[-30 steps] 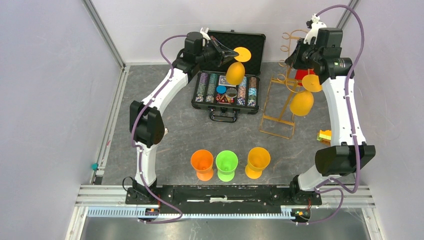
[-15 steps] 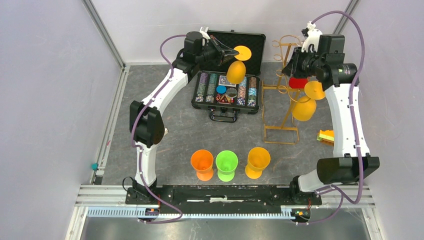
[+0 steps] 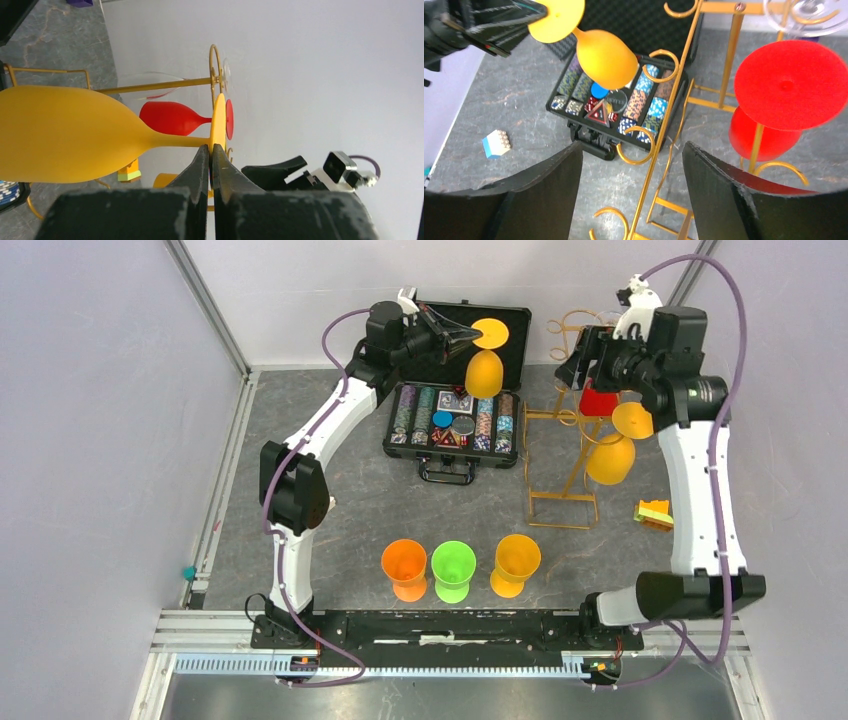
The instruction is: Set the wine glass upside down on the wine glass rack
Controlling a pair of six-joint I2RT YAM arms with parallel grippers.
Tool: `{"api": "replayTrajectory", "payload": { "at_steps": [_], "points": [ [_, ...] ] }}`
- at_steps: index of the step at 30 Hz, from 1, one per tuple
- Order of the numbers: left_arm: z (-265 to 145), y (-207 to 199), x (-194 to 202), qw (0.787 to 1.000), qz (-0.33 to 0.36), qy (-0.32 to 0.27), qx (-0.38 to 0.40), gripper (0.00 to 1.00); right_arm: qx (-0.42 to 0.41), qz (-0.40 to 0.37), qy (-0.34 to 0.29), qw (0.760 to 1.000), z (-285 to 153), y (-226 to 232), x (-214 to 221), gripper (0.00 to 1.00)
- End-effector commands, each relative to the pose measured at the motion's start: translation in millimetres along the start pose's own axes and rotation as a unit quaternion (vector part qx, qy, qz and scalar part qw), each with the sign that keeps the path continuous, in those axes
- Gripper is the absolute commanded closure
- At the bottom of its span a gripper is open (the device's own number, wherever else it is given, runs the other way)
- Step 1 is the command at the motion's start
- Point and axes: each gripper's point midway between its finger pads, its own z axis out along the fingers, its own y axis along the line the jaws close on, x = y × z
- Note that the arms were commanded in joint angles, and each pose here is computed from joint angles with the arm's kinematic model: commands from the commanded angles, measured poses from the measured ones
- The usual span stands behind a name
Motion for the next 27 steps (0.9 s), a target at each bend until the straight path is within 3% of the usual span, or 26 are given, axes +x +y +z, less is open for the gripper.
{"api": "replayTrajectory", "payload": {
  "at_steps": [1,6,19,27],
  "points": [
    [-8,-52,2,0.998,0.000,0.000,0.064,0.98,-0.004,-0.034,-0.141,0.989,-40,17,-49,0.20],
    [5,-59,5,0.997,-0.011,0.003,0.076,0.98,-0.013,-0.053,-0.209,0.976,-58,26,-70,0.15],
    [49,-75,26,0.995,-0.006,-0.027,0.097,0.98,-0.025,-0.071,-0.218,0.973,-65,32,-68,0.14],
    [66,-52,20,0.995,-0.025,-0.047,0.082,0.98,-0.027,-0.078,-0.218,0.973,-68,34,-66,0.13]
  ]
}}
